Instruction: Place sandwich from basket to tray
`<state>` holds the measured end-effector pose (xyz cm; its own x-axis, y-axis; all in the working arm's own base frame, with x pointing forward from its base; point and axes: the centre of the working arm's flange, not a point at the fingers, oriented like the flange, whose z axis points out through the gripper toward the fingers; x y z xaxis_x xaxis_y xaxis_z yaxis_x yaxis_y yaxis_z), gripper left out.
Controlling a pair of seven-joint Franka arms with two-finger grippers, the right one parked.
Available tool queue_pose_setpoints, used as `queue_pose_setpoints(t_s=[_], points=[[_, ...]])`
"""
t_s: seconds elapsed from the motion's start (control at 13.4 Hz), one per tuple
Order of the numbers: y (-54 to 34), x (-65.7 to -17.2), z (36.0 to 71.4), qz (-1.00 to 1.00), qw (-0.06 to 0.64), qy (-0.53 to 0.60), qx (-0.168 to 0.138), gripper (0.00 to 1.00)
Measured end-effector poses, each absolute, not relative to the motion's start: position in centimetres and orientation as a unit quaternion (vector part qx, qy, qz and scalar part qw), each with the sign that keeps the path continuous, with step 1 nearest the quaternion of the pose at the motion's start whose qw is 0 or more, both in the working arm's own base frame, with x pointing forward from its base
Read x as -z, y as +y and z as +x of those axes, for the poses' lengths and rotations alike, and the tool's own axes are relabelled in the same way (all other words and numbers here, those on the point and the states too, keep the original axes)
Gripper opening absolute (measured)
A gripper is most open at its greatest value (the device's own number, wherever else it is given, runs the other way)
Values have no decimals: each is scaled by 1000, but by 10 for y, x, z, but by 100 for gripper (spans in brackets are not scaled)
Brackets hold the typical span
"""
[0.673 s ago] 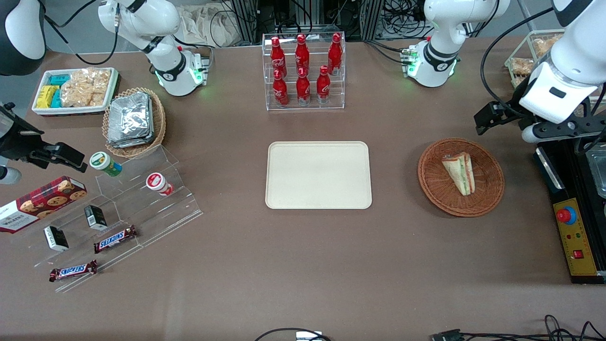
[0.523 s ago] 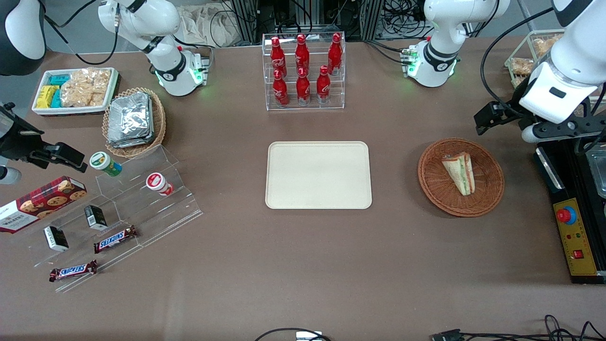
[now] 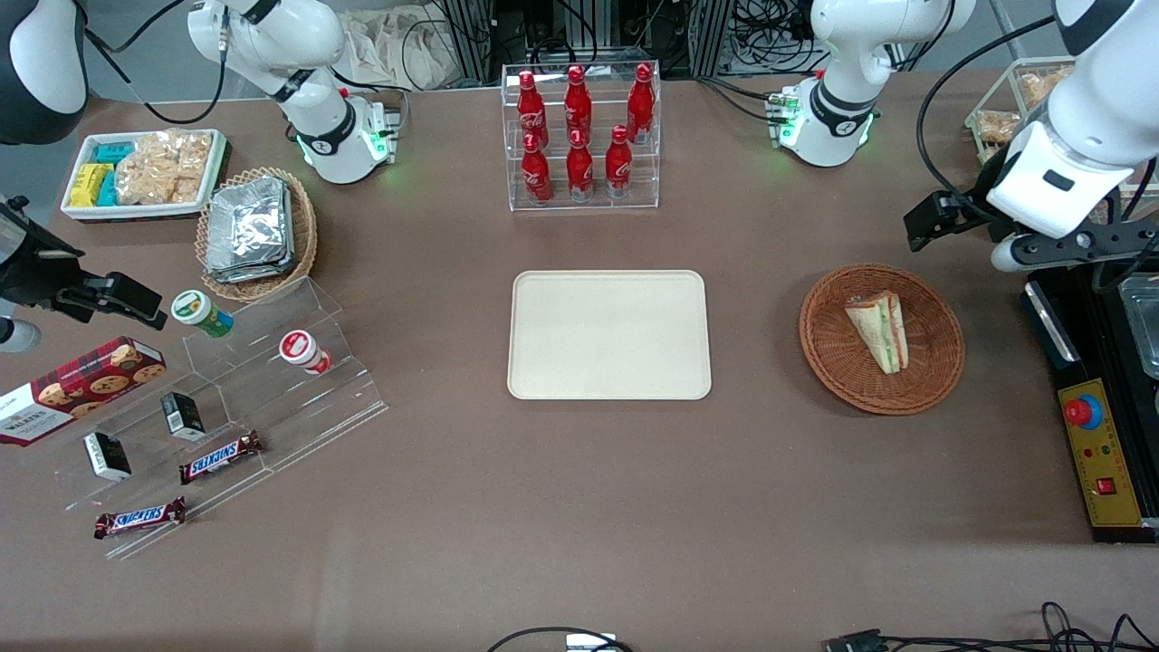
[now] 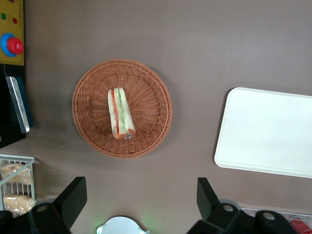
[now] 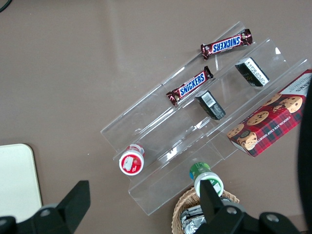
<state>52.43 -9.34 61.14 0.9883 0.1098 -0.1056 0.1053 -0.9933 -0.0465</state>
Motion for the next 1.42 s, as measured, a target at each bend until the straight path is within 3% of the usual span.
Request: queue_pose_setpoints(t_s=[0.22,0.9,1.42], points=[[-77,-566,525,-995,24,-71,-67,100],[2,-392,458,-988,14,-157,-4,100],[22,-273,471,-984,2,-180,-8,100]])
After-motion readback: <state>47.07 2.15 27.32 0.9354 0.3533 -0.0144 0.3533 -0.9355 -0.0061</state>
